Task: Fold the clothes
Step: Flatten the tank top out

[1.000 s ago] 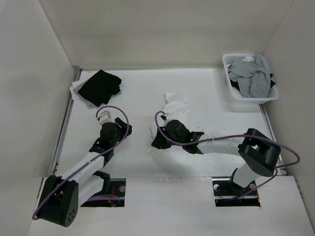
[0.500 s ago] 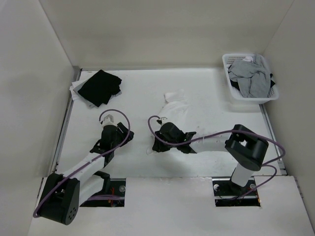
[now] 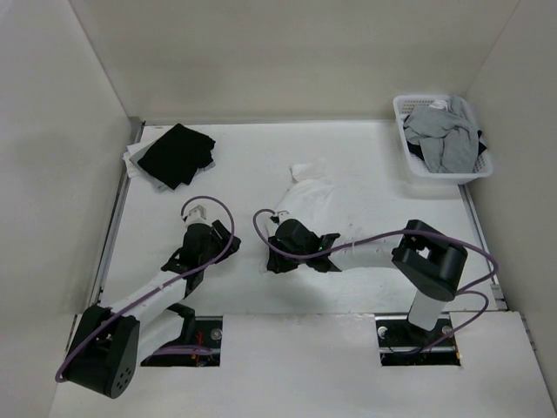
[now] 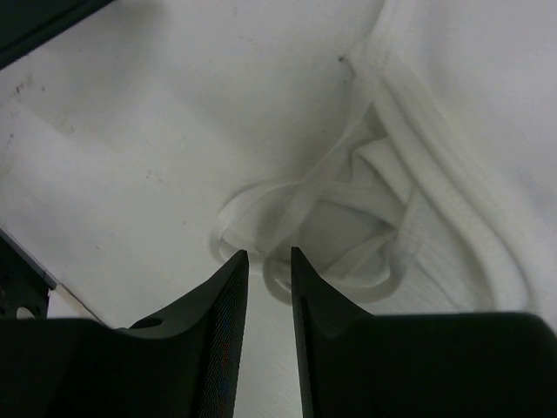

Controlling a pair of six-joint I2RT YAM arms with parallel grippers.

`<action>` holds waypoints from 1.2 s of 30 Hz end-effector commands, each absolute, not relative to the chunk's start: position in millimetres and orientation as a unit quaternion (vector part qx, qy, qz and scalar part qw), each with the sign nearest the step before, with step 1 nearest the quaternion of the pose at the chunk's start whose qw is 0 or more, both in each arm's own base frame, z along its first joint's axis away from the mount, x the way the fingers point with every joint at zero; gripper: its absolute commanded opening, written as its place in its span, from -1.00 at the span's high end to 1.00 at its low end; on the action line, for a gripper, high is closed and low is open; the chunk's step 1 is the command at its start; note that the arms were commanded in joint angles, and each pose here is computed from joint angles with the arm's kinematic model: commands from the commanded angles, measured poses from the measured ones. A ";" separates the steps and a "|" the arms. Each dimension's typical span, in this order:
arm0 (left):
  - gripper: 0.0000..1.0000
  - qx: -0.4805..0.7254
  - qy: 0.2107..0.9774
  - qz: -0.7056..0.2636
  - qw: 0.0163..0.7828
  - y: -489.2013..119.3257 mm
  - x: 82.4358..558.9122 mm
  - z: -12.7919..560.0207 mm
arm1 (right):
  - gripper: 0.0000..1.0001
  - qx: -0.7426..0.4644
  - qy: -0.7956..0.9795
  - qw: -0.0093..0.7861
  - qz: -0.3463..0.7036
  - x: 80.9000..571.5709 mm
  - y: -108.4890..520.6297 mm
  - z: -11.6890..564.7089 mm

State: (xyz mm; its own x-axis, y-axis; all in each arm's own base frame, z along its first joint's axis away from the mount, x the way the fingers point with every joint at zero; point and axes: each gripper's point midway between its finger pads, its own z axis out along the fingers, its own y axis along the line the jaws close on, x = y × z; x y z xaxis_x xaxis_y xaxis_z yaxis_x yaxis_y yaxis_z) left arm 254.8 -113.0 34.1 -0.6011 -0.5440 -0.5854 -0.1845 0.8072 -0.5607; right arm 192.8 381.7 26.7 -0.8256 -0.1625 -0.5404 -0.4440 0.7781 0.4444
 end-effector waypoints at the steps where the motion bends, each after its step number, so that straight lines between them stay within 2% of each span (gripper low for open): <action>1: 0.02 -0.211 0.860 -0.229 0.403 -114.0 257.9 40.2 | 0.41 -0.187 0.909 0.244 0.283 189.3 391.8 27.5; 2: 0.02 -0.211 0.861 -0.229 0.403 -114.1 257.4 40.0 | 0.45 -0.188 0.909 0.244 0.281 189.6 392.6 25.8; 6: 0.02 -0.211 0.860 -0.232 0.403 -115.8 255.8 40.8 | 0.84 -0.174 0.911 0.254 0.274 195.2 392.9 24.9; 9: 0.04 -0.190 0.863 -0.246 0.399 -128.1 250.5 44.7 | 0.94 -0.157 0.900 0.289 0.285 203.8 391.2 43.6; 14: 0.04 -0.109 0.893 -0.247 0.360 -166.1 227.6 43.7 | 0.96 -0.115 0.848 0.373 0.357 219.4 380.4 124.1; 19: 0.03 -0.092 0.902 -0.239 0.347 -178.1 205.4 39.7 | 0.94 -0.067 0.822 0.398 0.401 238.2 353.9 160.2; 26: -0.09 -0.108 0.897 -0.280 0.324 -197.7 185.2 41.1 | 0.92 -0.050 0.820 0.387 0.419 238.5 339.8 157.9; 36: -0.11 -0.170 0.870 -0.331 0.324 -199.0 181.1 44.6 | 0.96 -0.052 0.828 0.333 0.448 209.5 356.8 125.8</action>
